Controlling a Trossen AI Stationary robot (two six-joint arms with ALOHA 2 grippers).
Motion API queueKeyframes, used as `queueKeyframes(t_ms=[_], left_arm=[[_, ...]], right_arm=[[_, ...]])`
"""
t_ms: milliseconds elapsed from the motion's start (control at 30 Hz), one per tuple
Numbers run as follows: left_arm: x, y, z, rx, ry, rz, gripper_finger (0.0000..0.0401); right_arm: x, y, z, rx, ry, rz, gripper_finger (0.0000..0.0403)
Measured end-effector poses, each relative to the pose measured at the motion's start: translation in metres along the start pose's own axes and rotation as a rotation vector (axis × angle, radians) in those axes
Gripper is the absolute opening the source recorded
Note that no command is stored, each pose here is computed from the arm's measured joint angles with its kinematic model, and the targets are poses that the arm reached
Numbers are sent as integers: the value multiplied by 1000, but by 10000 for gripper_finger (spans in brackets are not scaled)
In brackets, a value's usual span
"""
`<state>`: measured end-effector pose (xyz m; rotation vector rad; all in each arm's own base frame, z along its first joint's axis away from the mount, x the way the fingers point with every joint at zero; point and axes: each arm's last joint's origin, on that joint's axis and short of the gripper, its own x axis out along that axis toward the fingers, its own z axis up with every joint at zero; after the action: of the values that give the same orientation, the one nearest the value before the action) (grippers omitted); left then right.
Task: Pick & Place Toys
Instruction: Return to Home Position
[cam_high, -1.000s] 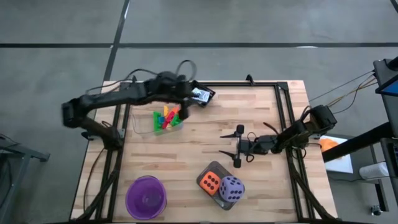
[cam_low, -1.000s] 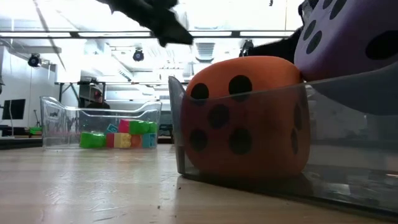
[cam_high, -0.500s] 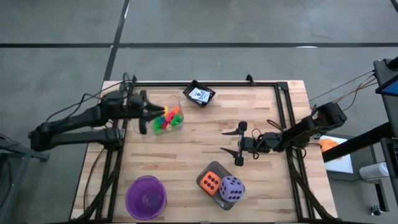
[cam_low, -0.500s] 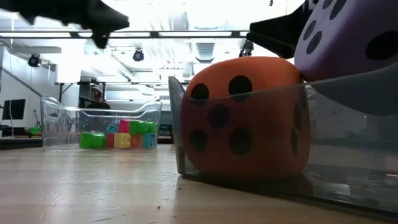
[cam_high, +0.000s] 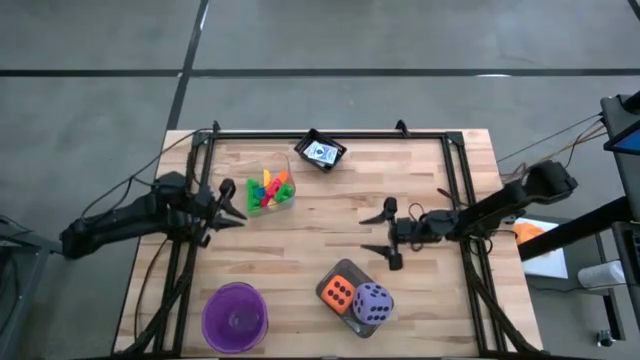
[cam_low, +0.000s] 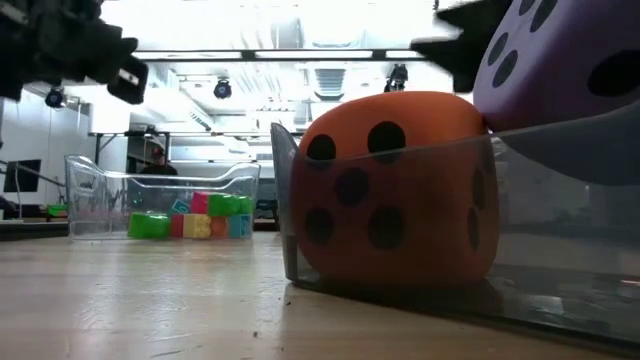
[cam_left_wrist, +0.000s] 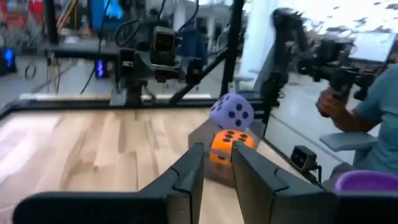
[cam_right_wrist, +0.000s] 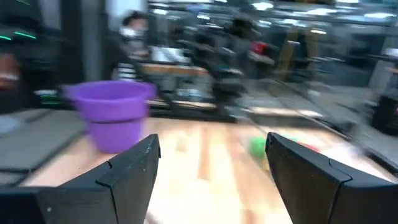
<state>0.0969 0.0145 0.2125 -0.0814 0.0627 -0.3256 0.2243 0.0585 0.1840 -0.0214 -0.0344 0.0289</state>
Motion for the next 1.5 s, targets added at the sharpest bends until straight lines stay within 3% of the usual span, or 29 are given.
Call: queueKeyframes(t_ms=[133, 300, 500, 933, 1100, 1400, 1500], left_arm=[[-4, -2, -21, 39, -90, -20, 84], [-2, -1, -41, 24, -86, -47, 84], [-2, -3, -42, 59, -86, -120, 84], [-3, -6, -43, 74, -77, -216, 84], [-3, -7, -43, 64, -68, -271, 84], [-7, -4, -45, 115, -55, -321, 84], [-9, -1, -45, 121, -55, -292, 84]], right_arm=[[-17, -2, 16, -4, -11, 121, 290], [-53, -11, 21, -7, -26, 124, 290], [-93, -21, -1, 4, -109, 123, 290], [-123, -28, -17, 22, 73, 144, 290], [-132, -29, -13, -9, 7, 198, 290], [-128, -27, -19, 10, 92, 202, 290], [-127, -28, -19, 15, 91, 173, 290]])
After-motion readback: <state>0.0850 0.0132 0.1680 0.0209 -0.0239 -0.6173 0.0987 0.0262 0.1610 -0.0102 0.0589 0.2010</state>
